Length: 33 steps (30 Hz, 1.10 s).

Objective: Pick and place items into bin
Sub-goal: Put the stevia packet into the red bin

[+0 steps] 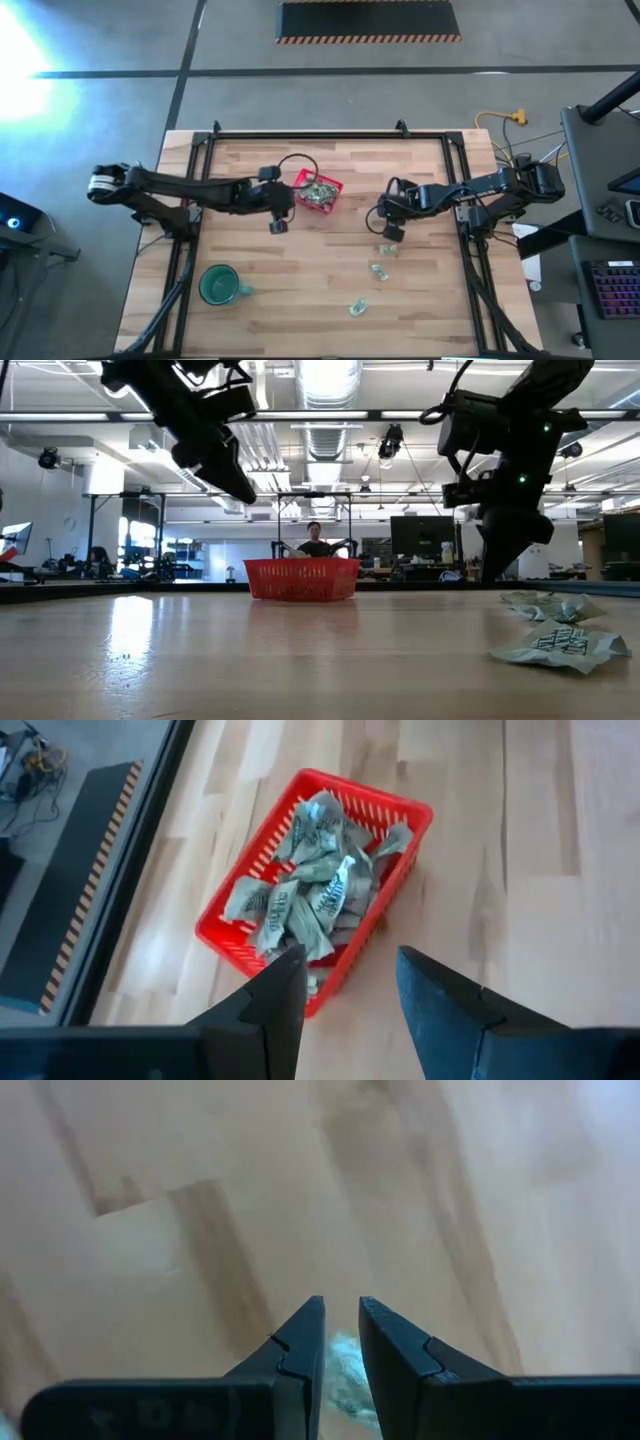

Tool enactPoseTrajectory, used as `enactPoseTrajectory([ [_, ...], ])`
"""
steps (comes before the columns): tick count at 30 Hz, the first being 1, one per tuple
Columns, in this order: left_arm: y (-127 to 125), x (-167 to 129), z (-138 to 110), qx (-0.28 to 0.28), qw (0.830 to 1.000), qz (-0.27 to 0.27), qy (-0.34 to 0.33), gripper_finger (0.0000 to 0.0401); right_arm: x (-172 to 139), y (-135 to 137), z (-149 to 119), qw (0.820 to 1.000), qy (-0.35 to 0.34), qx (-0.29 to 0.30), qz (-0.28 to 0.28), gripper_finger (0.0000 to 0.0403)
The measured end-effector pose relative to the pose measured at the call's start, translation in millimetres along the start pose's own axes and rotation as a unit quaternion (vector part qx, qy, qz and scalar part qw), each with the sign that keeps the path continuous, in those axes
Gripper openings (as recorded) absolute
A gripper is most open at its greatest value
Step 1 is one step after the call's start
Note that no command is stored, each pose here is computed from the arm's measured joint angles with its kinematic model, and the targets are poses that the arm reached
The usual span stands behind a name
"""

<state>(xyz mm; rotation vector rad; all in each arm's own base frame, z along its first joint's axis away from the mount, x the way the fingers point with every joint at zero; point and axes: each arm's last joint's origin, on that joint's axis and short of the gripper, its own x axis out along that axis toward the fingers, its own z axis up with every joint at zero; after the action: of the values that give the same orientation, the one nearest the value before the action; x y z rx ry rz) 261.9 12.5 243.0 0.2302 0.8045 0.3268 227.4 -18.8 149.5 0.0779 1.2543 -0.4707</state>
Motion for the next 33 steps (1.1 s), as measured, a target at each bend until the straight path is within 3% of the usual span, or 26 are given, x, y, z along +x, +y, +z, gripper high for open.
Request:
enactPoseTrajectory([
  [5, 0.5, -5.4, -10.9, -0.029, 1.000, -0.001, -0.005, 0.0141, -0.1, -0.9, -0.5, 1.000, 0.000, 0.009, -0.012, 0.0071],
  [20, 1.2, -9.2, -19.9, -0.050, 0.998, 0.000, -0.023, 0.0141, 7.4, -3.0, -13.1, 0.998, 0.024, 0.051, -0.021, 0.0182],
  [33, 0.7, -7.8, -17.5, -0.055, 0.998, -0.001, -0.035, 0.0141, 14.6, -14.3, -20.9, 0.990, 0.054, 0.131, -0.028, 0.0180],
])
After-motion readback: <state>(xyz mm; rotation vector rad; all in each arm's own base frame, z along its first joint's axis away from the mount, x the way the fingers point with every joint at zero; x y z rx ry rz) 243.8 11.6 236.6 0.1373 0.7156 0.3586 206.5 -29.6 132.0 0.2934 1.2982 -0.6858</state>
